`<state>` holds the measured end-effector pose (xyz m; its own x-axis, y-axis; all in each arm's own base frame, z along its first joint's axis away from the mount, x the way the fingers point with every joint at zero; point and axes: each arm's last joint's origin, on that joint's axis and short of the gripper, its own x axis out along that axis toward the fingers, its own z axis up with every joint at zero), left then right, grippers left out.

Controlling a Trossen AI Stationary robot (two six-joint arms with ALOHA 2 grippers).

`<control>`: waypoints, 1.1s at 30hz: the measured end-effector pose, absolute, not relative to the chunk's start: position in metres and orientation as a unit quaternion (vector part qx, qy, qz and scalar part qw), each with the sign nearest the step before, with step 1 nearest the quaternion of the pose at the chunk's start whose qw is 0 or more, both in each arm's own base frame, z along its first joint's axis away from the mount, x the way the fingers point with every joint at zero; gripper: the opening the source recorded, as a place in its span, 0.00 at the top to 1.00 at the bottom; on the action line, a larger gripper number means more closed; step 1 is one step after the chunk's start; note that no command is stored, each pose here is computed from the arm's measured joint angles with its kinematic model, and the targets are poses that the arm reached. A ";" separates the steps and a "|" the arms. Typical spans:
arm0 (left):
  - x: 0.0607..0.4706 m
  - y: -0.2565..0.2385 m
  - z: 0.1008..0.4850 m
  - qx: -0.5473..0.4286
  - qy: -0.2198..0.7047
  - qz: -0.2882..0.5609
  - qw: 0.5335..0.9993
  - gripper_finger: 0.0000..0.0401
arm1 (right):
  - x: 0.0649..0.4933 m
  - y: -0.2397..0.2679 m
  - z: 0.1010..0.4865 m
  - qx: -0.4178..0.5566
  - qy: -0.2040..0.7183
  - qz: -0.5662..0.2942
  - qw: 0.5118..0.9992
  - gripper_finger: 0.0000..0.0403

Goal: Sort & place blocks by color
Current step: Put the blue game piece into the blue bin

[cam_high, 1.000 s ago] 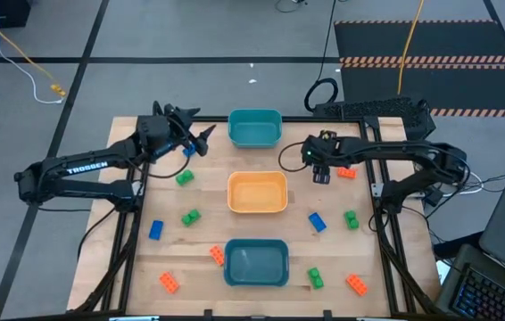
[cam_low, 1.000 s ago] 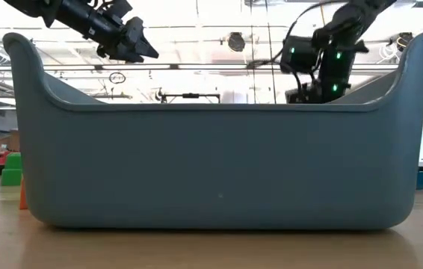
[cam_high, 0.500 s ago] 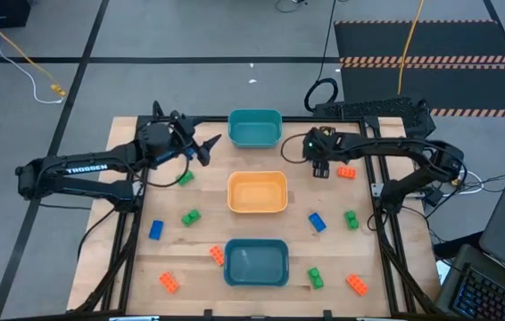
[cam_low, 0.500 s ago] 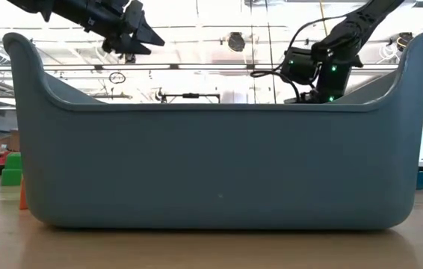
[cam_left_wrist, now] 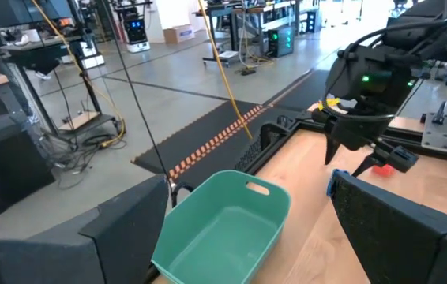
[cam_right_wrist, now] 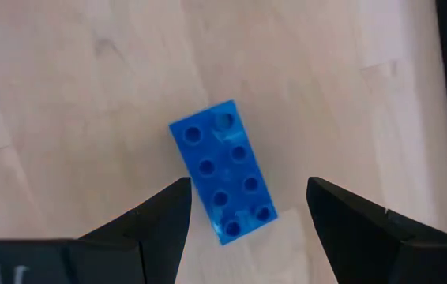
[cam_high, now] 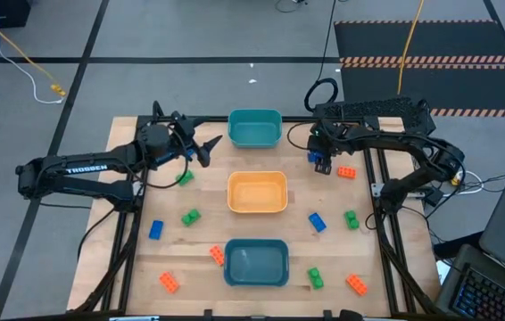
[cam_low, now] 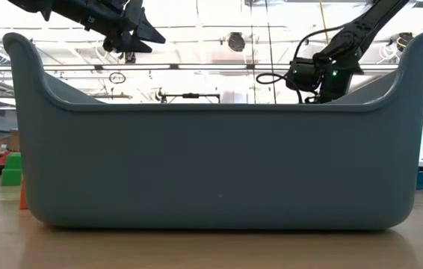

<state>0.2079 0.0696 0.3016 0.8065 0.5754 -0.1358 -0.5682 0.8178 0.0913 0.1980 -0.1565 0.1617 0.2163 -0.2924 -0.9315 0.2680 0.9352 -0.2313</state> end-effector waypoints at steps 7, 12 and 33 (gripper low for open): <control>0.209 0.064 0.298 0.013 0.092 0.288 0.953 0.11 | 0.193 -0.155 0.142 0.003 0.608 -0.169 0.776 0.39; 0.210 0.063 0.300 0.011 0.081 0.287 0.954 0.11 | 0.191 -0.154 0.135 0.006 0.602 -0.175 0.779 0.39; 0.210 0.061 0.293 -0.049 0.099 0.289 0.951 0.11 | 0.189 -0.145 0.142 0.037 0.598 -0.195 0.776 0.68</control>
